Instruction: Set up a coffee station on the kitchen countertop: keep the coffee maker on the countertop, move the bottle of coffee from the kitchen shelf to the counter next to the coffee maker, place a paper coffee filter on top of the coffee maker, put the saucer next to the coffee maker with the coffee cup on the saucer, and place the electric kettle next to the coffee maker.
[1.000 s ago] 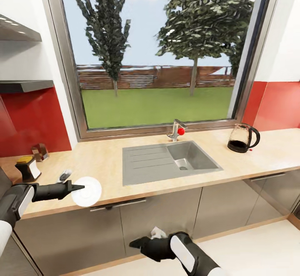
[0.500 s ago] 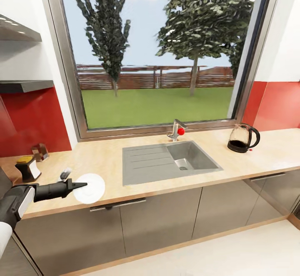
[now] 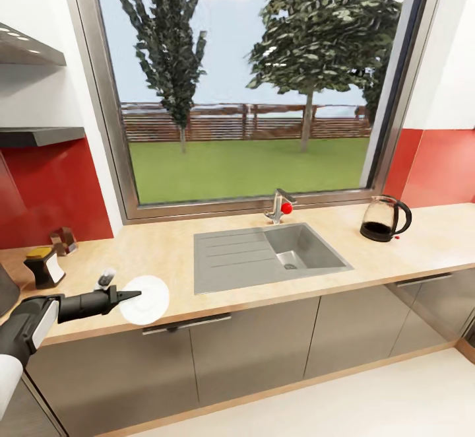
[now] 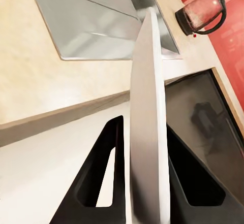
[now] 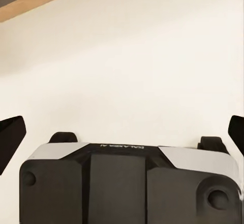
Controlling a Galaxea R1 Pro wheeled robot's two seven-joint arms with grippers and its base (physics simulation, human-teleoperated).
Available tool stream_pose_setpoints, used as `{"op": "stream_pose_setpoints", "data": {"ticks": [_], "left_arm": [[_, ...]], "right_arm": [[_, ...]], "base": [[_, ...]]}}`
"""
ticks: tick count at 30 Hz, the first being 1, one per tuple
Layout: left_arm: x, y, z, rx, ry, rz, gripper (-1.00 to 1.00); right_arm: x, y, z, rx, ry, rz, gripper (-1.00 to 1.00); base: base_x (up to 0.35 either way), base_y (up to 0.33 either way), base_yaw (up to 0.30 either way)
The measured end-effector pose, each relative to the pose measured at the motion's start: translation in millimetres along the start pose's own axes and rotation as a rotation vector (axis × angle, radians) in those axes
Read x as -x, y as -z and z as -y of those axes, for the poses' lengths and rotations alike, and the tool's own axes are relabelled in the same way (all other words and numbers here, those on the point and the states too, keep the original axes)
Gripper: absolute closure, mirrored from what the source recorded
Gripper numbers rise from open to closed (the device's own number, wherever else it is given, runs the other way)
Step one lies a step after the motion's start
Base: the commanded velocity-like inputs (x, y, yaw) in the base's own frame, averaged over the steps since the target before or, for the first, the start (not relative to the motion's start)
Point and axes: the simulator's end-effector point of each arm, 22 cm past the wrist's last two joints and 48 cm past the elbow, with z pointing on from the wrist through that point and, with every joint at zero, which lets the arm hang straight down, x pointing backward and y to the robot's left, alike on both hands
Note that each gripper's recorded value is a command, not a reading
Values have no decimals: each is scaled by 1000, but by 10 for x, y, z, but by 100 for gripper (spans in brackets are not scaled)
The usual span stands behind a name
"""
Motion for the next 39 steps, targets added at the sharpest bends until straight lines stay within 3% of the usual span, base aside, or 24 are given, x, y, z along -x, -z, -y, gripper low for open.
{"op": "stream_pose_setpoints", "data": {"ticks": [8,11,18,29,39], "left_arm": [[-7,-2,-5,-1,2,0,100],[11,4,17,-9,1,6,100],[46,75,362,-165,-11,16,100],[37,86,476,-218,-13,15,100],[29,62,493,-224,-13,13,100]], "right_arm": [[30,20,146,-19,-1,7,-100],[48,42,292,-39,-2,10,-100],[91,100,616,-83,-6,18,-100],[101,119,708,-95,-7,19,-100],[97,117,710,-96,-7,18,-100]], "base": [[0,0,0],[0,0,0],[0,0,114],[-11,0,242],[-275,-57,230]]}}
